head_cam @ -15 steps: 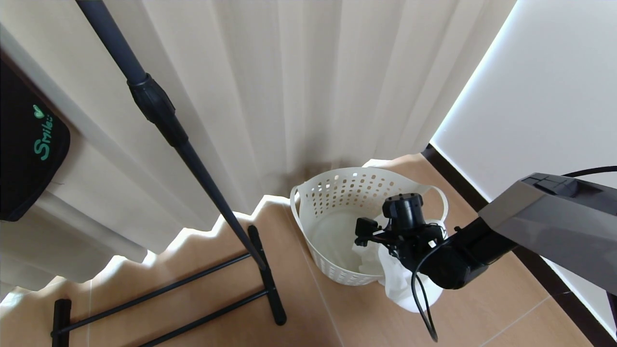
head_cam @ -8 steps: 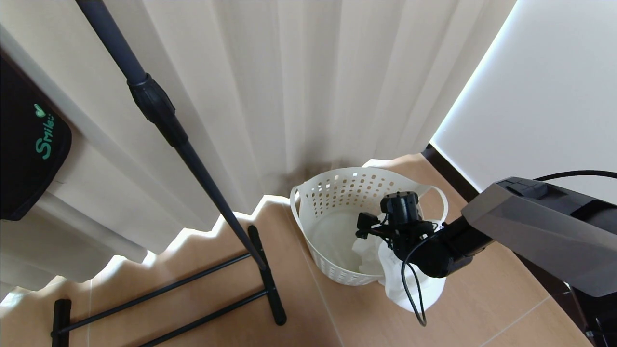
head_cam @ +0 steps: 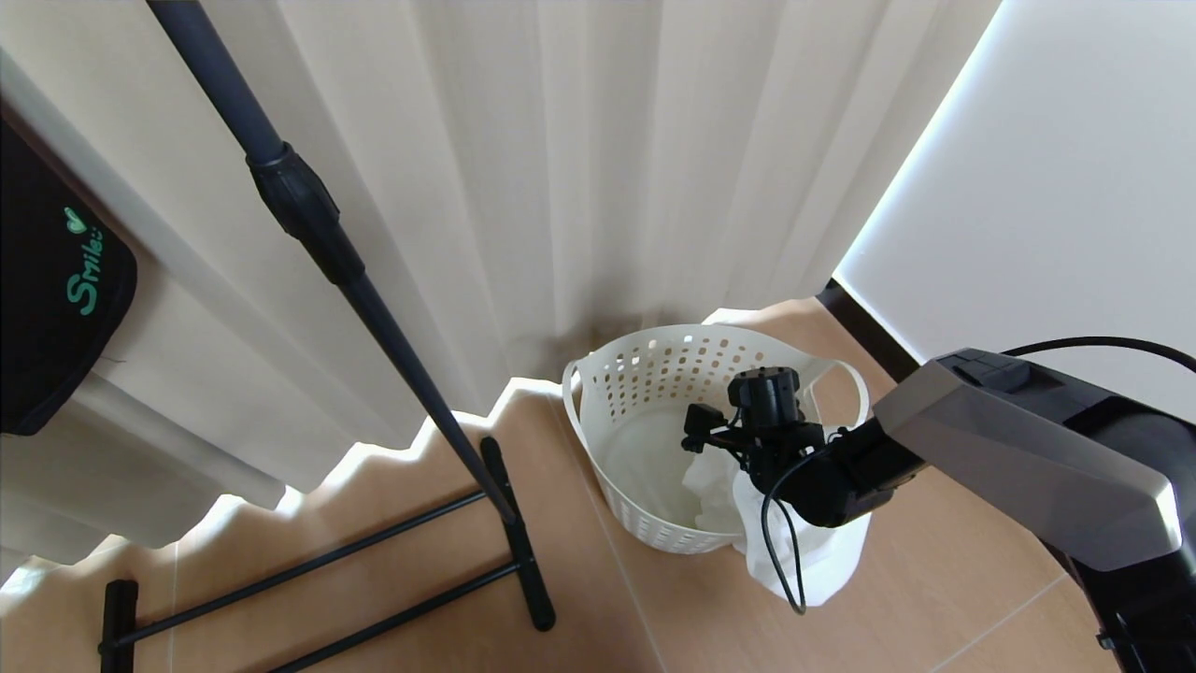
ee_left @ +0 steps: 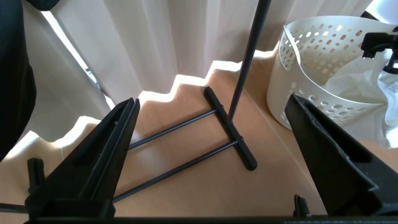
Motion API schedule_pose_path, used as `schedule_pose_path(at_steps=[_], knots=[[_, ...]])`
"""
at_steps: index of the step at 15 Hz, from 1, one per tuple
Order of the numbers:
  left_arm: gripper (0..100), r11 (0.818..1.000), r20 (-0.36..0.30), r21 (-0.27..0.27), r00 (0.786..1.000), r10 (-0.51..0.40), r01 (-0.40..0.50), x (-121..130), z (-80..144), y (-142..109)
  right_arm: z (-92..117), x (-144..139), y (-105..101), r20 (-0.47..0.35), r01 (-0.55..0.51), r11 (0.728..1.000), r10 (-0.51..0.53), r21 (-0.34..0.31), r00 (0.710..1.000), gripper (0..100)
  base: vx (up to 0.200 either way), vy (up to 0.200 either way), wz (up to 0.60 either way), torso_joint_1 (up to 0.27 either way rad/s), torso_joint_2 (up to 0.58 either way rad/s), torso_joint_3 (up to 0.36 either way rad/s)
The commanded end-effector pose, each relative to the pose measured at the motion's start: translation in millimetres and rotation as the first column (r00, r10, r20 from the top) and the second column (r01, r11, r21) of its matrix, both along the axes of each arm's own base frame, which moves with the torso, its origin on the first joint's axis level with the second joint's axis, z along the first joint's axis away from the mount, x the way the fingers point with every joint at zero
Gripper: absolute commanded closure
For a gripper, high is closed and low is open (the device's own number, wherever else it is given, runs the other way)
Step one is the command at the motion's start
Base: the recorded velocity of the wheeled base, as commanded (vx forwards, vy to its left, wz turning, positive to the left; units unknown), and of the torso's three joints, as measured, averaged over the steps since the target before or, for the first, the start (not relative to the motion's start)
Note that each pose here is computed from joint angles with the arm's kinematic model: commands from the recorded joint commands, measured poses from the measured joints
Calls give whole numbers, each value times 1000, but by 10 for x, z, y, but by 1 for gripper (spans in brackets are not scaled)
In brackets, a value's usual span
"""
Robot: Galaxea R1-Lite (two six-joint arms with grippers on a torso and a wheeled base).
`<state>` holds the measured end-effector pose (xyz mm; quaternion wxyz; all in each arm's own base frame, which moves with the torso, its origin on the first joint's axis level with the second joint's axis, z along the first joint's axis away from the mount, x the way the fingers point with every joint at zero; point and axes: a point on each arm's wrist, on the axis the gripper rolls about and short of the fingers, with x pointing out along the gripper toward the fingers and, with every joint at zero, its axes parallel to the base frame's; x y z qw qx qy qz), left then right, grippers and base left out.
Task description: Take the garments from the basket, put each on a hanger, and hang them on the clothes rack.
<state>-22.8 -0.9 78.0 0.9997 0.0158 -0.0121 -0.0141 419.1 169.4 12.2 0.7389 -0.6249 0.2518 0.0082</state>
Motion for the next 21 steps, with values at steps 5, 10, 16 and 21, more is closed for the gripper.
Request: schedule_pose_path(at_steps=[5,10,16,21], knots=[[0,1000,1,1,1000,1,-1,0,0,0,-49,56,18,6,1,1000,-1,5,1000,0,0,0,0,0,0,0],[0,1000,1,0,1000,1,-1,0,0,0,-55,36,-12,87,1,998,-6,57,996,100,0,0,0,0,0,0],[0,1000,1,0,1000,1,-1,0,0,0,279,-428,-338,334,11,945,-127,328,934,100,0,0,0,0,0,0],[0,1000,1,0,1000,1,-1,0,0,0,1180,-1108,-539,447,-60,875,-186,481,875,100,0,0,0,0,0,0]])
